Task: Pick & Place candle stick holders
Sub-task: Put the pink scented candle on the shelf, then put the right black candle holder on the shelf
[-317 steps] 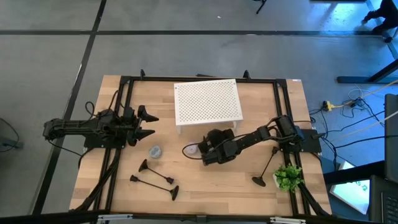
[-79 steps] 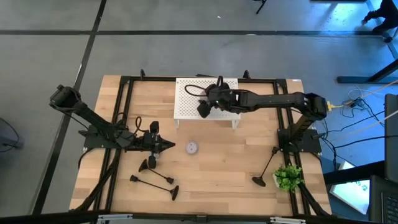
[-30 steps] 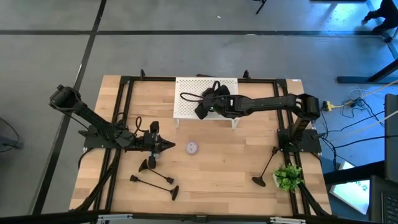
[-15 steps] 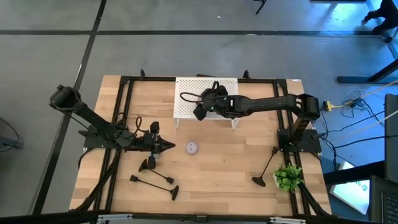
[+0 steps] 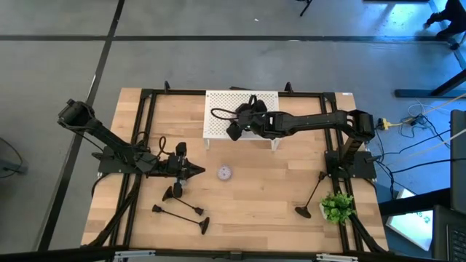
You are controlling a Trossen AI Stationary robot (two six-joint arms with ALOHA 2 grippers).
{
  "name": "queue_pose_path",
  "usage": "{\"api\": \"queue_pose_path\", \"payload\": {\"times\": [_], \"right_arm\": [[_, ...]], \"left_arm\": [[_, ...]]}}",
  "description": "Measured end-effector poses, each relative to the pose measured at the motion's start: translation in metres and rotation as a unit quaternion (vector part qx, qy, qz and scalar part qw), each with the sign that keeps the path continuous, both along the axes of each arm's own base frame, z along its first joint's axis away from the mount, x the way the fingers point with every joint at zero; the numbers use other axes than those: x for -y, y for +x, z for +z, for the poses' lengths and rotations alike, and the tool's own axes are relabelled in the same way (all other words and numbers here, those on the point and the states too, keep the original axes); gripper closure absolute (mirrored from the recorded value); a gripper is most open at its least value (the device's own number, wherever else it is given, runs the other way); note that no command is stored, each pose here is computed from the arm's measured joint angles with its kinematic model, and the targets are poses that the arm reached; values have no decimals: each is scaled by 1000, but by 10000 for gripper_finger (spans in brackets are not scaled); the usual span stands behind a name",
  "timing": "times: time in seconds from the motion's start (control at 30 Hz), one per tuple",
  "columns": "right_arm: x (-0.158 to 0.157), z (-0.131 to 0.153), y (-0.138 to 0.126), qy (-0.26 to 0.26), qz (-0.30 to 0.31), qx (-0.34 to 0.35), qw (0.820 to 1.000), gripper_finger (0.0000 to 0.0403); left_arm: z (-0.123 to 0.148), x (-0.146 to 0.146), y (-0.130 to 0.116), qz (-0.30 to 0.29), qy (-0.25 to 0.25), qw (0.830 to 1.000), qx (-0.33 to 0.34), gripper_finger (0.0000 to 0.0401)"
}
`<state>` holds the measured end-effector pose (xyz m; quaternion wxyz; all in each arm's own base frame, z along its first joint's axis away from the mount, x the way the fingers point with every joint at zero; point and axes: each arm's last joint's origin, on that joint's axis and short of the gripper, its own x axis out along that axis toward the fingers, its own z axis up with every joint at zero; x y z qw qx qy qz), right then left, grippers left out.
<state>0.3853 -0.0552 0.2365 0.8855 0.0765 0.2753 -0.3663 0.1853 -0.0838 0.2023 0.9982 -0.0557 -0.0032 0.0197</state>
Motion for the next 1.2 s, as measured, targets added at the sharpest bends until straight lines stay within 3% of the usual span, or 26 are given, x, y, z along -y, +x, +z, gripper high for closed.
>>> {"api": "queue_pose_path", "payload": {"times": [0.37, 0.67, 0.93, 1.2], "right_arm": [[-4, 28, -12, -19, -15, 28, 999, 63], [-17, 60, -27, -41, 15, 58, 997, 63], [-55, 101, -46, -68, 89, 116, 987, 63], [-98, 123, -72, -3, 242, 141, 960, 63]], "left_arm": [[0, 0, 0, -5, 0, 1000, 0, 399], [0, 0, 0, -7, 0, 1000, 0, 398], [1, 1, 0, -19, -1, 1000, 2, 397], [6, 1, 0, -21, -17, 999, 29, 398]]}}
